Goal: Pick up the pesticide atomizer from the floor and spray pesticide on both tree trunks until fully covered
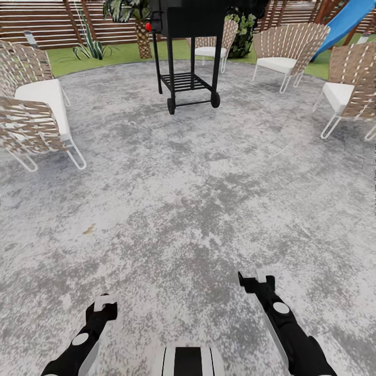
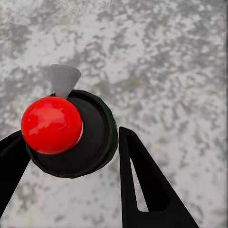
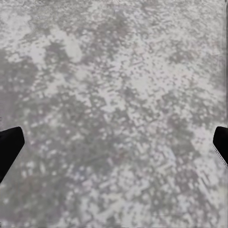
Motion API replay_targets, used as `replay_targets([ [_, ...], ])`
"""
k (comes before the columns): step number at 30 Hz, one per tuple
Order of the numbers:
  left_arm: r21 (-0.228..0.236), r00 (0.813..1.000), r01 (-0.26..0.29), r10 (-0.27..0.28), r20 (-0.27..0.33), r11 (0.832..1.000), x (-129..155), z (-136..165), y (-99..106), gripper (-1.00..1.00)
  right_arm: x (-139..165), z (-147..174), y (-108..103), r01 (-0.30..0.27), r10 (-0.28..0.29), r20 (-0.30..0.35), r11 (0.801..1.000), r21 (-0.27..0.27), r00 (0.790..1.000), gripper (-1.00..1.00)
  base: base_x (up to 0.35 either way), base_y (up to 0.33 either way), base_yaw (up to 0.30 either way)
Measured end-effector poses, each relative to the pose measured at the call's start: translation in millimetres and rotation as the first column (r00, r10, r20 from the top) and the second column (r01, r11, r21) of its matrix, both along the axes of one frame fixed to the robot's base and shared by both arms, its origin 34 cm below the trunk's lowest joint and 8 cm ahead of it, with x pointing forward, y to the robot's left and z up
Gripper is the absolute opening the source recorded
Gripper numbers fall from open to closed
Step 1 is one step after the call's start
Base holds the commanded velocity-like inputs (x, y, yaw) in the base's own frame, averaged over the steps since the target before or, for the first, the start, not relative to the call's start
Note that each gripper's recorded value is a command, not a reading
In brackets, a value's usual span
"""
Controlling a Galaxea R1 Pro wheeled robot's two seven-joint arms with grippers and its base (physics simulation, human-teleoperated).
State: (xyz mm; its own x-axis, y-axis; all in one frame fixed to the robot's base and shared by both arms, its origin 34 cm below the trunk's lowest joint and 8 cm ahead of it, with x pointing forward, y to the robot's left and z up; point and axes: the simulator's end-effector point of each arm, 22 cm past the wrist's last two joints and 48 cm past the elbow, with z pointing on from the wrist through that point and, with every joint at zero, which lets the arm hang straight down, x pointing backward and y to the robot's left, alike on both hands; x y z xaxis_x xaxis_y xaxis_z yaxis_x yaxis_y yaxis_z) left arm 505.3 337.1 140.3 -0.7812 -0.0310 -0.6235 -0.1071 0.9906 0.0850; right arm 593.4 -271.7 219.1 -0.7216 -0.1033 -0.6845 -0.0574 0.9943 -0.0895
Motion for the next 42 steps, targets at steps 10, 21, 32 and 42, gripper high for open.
replay_targets([
  [10,0.004,0.999,-0.003,0.003,0.036,1.000,12,20,4,-1.00,16,35,2,-0.007,0.007,0.106,1.000,0.002,0.994,1.00,0.000,0.000,-0.048],
  [21,0.009,1.000,-0.002,0.002,0.017,1.000,-25,28,6,-1.00,-78,26,3,-0.019,0.018,0.115,1.000,0.007,0.993,1.00,0.000,0.000,-0.072],
  [32,0.020,0.999,-0.021,0.022,-0.024,1.000,-82,30,13,-1.00,-186,0,-28,0.028,-0.027,0.090,1.000,-0.007,0.996,1.00,0.000,0.000,-0.058],
  [42,0.019,1.000,-0.021,0.021,0.009,1.000,-74,43,13,-1.00,-205,-6,-27,0.035,-0.035,0.062,0.999,-0.002,0.997,1.00,0.000,0.000,-0.016],
])
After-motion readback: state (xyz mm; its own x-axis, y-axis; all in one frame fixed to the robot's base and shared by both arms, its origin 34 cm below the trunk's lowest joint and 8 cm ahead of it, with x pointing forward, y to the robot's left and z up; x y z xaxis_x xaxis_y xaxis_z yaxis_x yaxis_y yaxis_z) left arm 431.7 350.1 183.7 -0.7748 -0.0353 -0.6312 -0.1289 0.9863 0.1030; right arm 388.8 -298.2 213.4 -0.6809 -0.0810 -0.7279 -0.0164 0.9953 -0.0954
